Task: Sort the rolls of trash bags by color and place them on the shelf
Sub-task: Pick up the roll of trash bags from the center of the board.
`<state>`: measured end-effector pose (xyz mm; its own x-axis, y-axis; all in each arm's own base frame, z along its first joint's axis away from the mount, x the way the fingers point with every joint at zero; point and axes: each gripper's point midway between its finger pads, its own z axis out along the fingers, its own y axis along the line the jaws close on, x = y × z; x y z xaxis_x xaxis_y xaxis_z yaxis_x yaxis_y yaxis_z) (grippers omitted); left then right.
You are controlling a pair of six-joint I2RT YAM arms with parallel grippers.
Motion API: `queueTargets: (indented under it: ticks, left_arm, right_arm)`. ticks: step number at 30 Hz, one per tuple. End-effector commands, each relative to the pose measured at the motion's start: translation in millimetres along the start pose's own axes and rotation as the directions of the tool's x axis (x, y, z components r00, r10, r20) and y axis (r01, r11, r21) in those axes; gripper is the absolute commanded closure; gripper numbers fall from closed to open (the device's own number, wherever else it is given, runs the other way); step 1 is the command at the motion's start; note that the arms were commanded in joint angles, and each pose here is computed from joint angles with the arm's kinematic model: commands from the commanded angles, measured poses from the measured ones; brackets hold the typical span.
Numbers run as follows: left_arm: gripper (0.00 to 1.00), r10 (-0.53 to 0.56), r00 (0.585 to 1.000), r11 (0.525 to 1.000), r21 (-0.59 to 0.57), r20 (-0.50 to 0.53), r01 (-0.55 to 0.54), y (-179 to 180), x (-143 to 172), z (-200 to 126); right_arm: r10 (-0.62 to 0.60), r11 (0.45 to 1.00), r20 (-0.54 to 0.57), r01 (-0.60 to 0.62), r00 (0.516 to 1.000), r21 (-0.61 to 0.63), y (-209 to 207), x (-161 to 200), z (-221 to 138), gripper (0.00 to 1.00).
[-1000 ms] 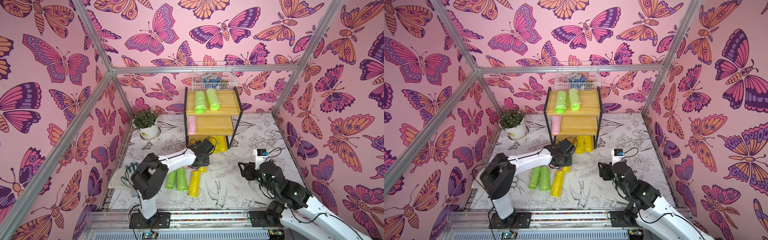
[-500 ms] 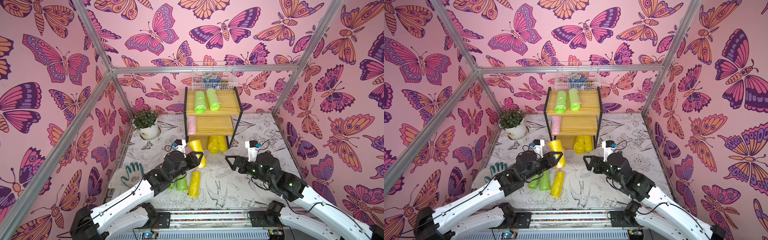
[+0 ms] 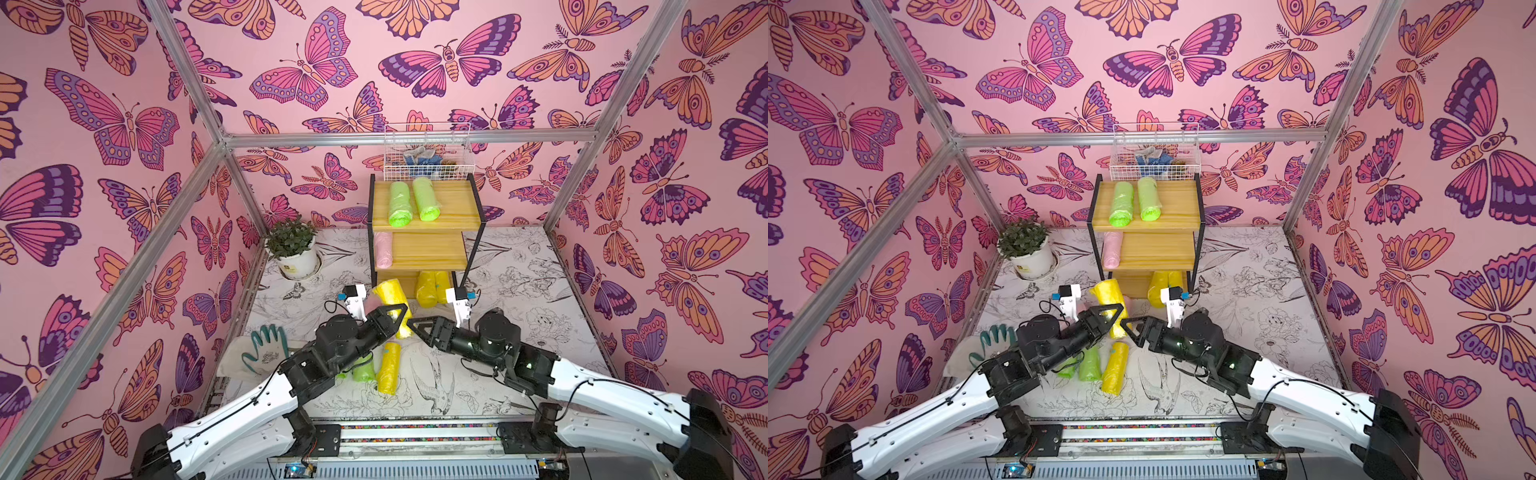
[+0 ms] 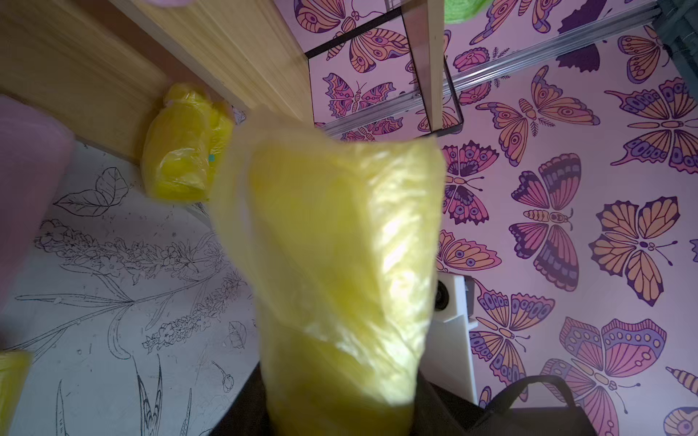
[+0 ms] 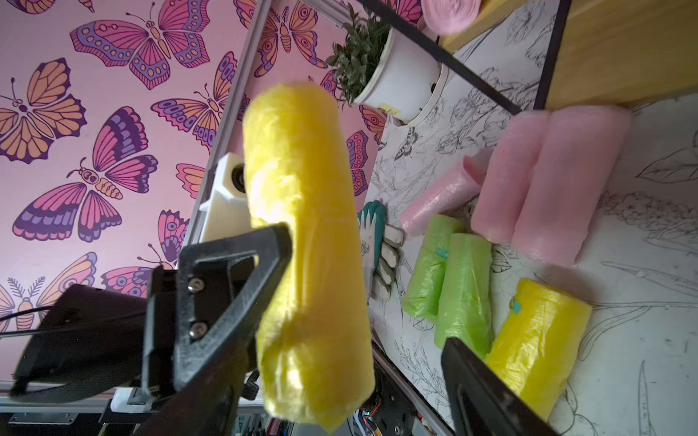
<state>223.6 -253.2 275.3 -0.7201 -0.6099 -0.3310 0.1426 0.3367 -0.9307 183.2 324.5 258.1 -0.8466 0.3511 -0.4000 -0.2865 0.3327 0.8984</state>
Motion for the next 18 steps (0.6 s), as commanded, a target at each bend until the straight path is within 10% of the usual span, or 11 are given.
queueTargets:
  ticks: [1,18]
  left_arm:
    - [1.0,-0.056,0.996,0.996,0.07,0.063,0.051,-12,-12,-8]
    - [1.0,-0.115,0.99,0.99,0.094,0.085,0.107,-10,-15,-13]
  right_arm:
    - [0.025,0.992,0.046,-0.019,0.999,-0.123,37,-9,-1,0.16]
    - [0.07,0.984,0.046,-0.062,0.996,-0.167,41,-6,15,0.35]
